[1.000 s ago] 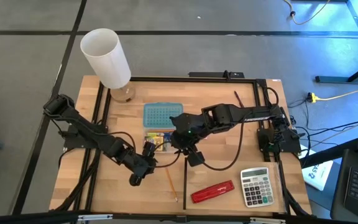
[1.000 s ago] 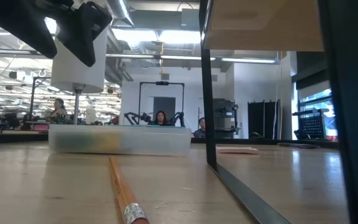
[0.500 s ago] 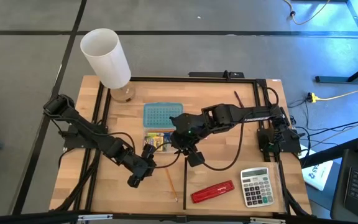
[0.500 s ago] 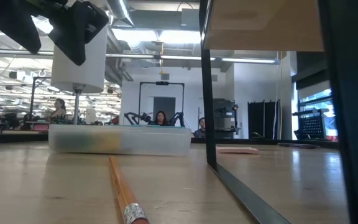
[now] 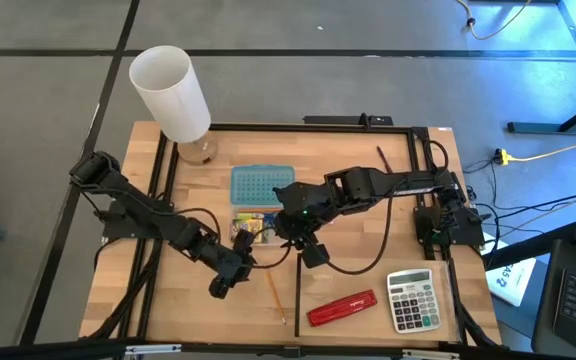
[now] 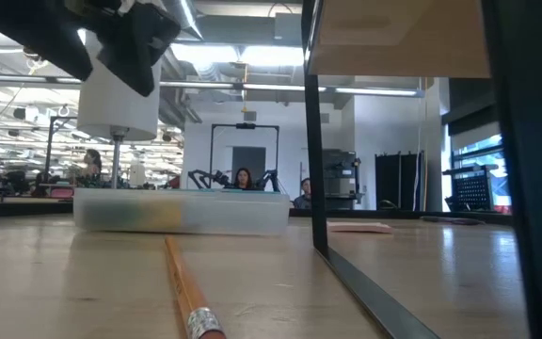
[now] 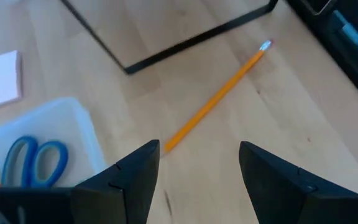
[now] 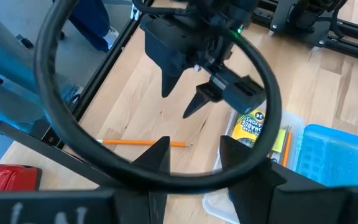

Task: Pack school essentials
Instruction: Put the orange pencil into the blue supply box

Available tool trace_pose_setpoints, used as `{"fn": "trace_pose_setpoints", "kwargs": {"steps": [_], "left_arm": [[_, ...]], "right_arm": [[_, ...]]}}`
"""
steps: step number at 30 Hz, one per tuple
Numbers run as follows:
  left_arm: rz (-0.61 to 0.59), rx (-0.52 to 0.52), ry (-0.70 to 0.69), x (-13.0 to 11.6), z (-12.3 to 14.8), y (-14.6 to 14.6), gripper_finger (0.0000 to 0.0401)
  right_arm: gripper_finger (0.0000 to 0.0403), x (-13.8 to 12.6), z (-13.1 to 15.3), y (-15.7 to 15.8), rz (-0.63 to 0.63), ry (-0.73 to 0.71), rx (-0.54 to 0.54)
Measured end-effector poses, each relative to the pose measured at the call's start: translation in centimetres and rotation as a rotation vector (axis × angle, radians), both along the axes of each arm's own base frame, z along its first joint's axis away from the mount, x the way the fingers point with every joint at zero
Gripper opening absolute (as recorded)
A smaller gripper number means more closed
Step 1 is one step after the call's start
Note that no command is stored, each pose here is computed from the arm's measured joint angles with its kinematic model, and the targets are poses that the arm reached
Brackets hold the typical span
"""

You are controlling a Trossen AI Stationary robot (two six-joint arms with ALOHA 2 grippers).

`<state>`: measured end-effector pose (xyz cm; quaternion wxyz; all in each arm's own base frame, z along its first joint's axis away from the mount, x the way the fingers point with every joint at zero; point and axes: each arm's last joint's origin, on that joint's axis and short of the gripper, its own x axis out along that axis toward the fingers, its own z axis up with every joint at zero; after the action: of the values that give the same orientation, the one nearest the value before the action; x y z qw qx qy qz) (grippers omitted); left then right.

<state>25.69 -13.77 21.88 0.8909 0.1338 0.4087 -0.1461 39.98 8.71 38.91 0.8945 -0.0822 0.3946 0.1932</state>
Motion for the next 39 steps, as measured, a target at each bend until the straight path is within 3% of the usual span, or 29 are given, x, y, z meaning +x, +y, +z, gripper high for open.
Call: {"fn": "trace_pose_setpoints", "kwargs": {"steps": [13,21,31,39], "left_arm": [[-0.255,-0.006,-0.075,1.2,-2.2,0.3,0.0215],[-0.303,0.040,-0.072,2.9,-4.9,0.1,0.0215],[-0.271,0.053,-0.021,4.4,-8.2,0.6,0.0215],[-0.302,0.098,0.079,5.3,-6.8,0.8,0.0215]], "right_arm": [[0.0142,0.0,0.0,0.0,0.000,-0.001,0.000],[0.0142,0.1,0.1,0.0,0.000,-0.008,0.002],[0.0142,0.1,0.1,0.0,0.000,-0.009,0.002],[0.0142,0.1,0.1,0.0,-0.001,-0.011,0.002]]}}
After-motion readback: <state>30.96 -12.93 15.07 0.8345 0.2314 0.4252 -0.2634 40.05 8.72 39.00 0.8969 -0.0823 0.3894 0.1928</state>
